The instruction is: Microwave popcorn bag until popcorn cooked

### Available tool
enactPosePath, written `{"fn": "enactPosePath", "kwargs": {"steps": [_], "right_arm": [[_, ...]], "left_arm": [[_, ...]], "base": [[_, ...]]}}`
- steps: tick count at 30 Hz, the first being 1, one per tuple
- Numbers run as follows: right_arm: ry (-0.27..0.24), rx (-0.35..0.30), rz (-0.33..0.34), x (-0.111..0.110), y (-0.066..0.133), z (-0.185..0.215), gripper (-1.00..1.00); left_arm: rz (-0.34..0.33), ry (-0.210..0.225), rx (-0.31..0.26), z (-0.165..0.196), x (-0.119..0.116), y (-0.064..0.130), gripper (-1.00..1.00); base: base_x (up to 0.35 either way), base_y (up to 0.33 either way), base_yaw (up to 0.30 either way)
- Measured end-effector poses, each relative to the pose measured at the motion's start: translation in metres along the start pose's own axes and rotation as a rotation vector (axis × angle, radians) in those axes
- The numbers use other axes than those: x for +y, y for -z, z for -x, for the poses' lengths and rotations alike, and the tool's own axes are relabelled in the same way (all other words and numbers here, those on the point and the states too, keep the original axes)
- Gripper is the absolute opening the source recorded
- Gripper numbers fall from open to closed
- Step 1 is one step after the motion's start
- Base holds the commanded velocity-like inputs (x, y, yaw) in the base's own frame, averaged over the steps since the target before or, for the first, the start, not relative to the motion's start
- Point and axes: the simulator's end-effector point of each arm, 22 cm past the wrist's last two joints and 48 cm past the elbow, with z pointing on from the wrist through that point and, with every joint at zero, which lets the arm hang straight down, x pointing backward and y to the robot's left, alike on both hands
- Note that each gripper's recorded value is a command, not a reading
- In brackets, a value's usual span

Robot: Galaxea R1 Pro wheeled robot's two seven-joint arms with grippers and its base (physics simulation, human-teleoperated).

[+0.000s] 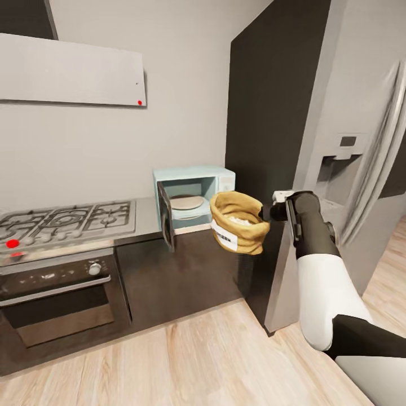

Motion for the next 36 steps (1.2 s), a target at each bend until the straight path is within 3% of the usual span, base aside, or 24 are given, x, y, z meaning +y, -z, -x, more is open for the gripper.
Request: {"fn": "enactPosePath", "kwargs": {"steps": [3,12,25,28,31,36], "right_arm": [[-0.001,-0.004,-0.031,-0.007,0.001,0.001,-1.00],[-0.002,-0.005,-0.035,-0.008,0.001,0.002,-1.00],[-0.003,-0.005,-0.037,-0.010,0.001,0.002,-1.00],[-0.002,-0.006,-0.024,-0.004,0.001,0.002,-1.00],[0.001,-0.007,0.015,0.023,0.000,0.003,-1.00],[0.005,-0.006,0.016,0.028,0.000,0.002,-1.00]], "left_arm": [[0.000,0.000,0.001,-0.001,0.000,0.000,1.00],[0.000,0.000,0.000,0.000,0.000,0.000,1.00],[0.002,0.002,0.000,0.000,0.000,0.000,1.00],[0.002,0.006,-0.005,0.001,0.000,0.000,1.00],[0.002,0.008,-0.006,0.001,0.000,0.000,1.00],[0.002,0.009,-0.007,0.002,0.000,0.000,1.00]], "base": [[0.317,0.000,0.270],[0.318,-0.004,0.264],[0.306,-0.144,0.018],[0.062,-0.032,0.000],[0.008,-0.004,0.003],[0.001,0.000,0.220]]}}
